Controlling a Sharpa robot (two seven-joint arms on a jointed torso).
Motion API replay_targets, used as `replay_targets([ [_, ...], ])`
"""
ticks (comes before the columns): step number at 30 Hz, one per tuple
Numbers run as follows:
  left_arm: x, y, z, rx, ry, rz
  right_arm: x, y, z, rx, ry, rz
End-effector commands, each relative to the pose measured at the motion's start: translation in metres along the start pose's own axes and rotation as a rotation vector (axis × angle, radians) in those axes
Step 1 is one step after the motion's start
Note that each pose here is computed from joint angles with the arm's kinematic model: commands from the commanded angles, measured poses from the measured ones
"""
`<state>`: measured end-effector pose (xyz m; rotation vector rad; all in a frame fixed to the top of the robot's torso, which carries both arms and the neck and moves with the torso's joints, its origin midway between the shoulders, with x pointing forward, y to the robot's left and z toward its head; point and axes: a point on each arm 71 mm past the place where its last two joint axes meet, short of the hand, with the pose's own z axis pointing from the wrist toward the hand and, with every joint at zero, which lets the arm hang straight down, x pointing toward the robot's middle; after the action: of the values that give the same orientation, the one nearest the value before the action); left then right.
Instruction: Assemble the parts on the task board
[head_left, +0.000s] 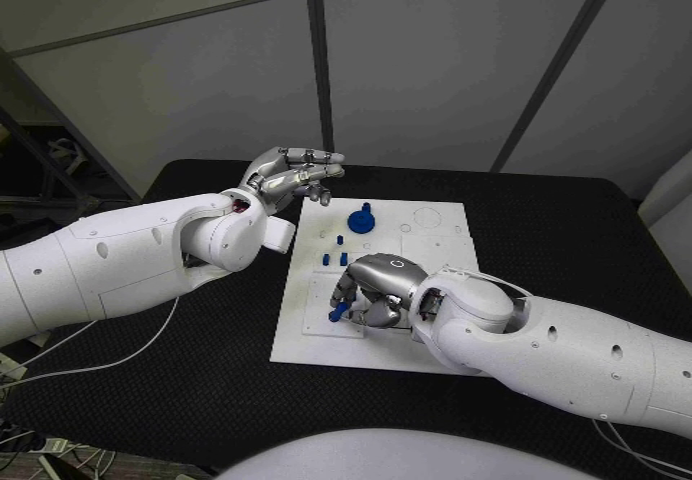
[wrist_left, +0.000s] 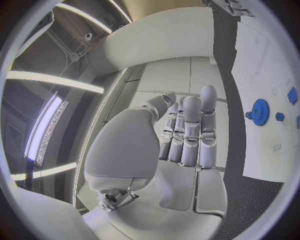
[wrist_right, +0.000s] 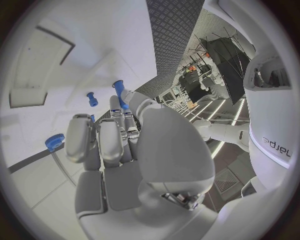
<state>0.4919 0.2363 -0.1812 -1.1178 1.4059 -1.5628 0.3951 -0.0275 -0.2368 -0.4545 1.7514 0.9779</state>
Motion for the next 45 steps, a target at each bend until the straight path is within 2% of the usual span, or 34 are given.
replay_targets([
  [1,0.0009,-0.0013,0.0002,0.004,0.011,-0.005,0.002,-0.002,0.0,0.028,0.03,-0.045],
  [25,0.0004,-0.0017,-0.0005,0.001,0.013,-0.006,0.005,0.008,0.004,0.003,0.001,-0.059],
  [29,0.0002,-0.0017,-0.0006,0.001,0.013,-0.006,0.004,0.009,0.003,0.0,-0.023,-0.054],
  [33,0.0002,-0.0017,-0.0005,0.001,0.014,-0.006,0.0,0.011,0.0,-0.01,-0.07,-0.041],
  [37,0.0002,-0.0016,-0.0005,0.0,0.015,-0.007,-0.006,0.012,-0.006,-0.024,-0.135,-0.021],
  [41,-0.0001,-0.0014,-0.0003,0.0,0.014,-0.007,-0.013,0.01,-0.019,-0.033,-0.195,0.016],
  [42,-0.0002,-0.0014,-0.0003,0.001,0.014,-0.007,-0.014,0.008,-0.024,-0.026,-0.2,0.032],
  [45,-0.0006,-0.0012,-0.0003,0.0,0.015,-0.007,-0.021,-0.008,-0.044,0.051,-0.196,0.119],
])
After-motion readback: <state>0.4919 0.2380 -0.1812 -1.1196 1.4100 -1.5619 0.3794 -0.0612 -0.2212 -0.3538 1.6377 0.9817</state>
